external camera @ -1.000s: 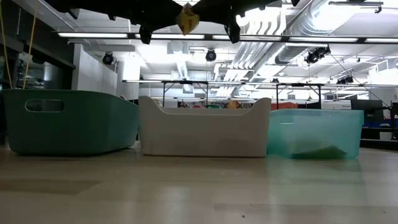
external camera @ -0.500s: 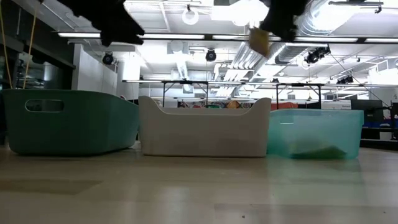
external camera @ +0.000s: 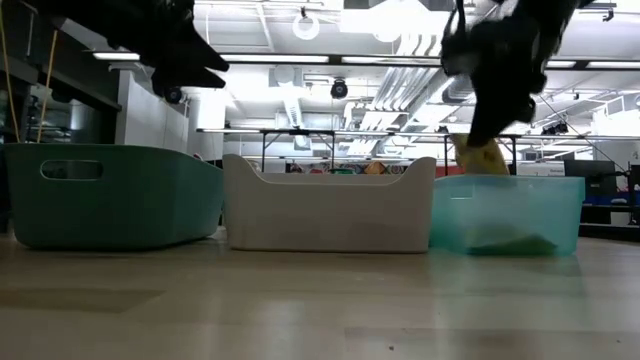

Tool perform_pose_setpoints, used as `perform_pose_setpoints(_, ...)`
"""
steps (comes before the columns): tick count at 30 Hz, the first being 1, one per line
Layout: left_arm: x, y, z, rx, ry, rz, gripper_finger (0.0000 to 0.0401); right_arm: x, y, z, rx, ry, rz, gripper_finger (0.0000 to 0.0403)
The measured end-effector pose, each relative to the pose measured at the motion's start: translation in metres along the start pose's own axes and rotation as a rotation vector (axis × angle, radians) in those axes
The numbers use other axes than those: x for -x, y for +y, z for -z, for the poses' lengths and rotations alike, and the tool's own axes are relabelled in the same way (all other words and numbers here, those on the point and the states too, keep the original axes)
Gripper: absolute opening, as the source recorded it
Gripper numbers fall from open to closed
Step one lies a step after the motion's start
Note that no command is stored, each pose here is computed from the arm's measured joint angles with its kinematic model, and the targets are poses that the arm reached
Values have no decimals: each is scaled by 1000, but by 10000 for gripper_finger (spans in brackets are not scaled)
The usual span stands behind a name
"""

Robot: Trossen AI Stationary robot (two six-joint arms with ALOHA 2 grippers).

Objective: Sort candy
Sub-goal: Put the yellow candy into the light green bin

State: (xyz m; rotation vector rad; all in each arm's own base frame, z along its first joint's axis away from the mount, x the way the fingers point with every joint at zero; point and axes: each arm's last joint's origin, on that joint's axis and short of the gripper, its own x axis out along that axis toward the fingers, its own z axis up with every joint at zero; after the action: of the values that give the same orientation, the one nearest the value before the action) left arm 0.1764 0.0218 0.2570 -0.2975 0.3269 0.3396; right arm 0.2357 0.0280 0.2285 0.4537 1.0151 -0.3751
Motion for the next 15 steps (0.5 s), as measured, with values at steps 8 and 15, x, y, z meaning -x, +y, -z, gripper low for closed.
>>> perform_pose_setpoints(8,0,0,0,3,-4,2,168,-1,-7,-6,-144,-11,6,66)
perform_pose_setpoints(15,0,0,0,16,1,0,168,5,-4,-9,-110,24,-29,200)
